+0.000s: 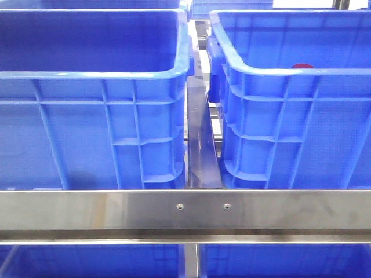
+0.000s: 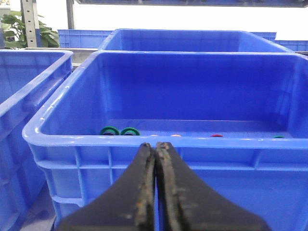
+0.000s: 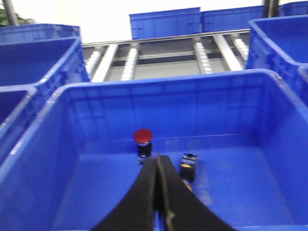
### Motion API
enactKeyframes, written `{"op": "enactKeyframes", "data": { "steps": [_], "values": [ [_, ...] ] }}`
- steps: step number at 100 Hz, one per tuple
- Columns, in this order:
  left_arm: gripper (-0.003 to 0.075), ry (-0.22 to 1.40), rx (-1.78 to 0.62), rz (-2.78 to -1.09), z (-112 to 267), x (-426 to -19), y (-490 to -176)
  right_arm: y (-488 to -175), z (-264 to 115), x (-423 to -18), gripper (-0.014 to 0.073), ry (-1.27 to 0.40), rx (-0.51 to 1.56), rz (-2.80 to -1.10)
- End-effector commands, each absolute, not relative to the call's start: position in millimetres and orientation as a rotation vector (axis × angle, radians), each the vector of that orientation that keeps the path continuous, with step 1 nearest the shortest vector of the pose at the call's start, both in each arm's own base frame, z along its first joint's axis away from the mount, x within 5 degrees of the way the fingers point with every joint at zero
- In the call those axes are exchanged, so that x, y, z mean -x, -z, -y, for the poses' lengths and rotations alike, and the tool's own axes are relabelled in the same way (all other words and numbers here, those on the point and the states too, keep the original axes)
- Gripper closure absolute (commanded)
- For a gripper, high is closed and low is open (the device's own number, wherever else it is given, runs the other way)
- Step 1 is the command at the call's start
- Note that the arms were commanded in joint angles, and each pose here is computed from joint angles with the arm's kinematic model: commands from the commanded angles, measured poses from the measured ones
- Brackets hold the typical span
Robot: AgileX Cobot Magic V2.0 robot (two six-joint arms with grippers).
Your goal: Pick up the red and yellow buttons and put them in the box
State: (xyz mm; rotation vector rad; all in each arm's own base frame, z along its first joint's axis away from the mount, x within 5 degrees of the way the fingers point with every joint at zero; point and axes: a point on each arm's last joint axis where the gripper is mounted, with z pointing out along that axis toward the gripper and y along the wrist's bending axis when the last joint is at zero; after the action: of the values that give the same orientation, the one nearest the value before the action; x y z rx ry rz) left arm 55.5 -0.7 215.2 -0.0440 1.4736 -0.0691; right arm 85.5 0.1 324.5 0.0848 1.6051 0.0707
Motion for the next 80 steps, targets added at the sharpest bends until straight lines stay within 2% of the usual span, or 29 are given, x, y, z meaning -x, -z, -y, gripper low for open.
{"op": "enactKeyframes", "data": {
  "steps": [1, 16, 30, 80],
  "values": [
    [0.0739, 0.070, 0.039, -1.405, 0.9, -54.3, -207.9, -339.7, 4.3, -83.6, 0.0663, -0.013, -0.097, -1.506],
    [0.0739, 0.070, 0.039, -1.405, 0.9, -54.3, -207.9, -340.8, 3.8, -82.3, 0.0663, -0.027, -0.094, -1.452],
    [0.0739, 0.070, 0.039, -1.405, 0.9, -54.3, -207.9, -329.6, 3.0, -75.8, 0.0663, -0.023, -0.074, -1.376],
    [0.0739, 0.070, 0.039, -1.405, 0.9, -54.3, -207.9, -249.3, 1.8, -49.2, 0.0663, -0.037, -0.075, -1.254]
  ]
}}
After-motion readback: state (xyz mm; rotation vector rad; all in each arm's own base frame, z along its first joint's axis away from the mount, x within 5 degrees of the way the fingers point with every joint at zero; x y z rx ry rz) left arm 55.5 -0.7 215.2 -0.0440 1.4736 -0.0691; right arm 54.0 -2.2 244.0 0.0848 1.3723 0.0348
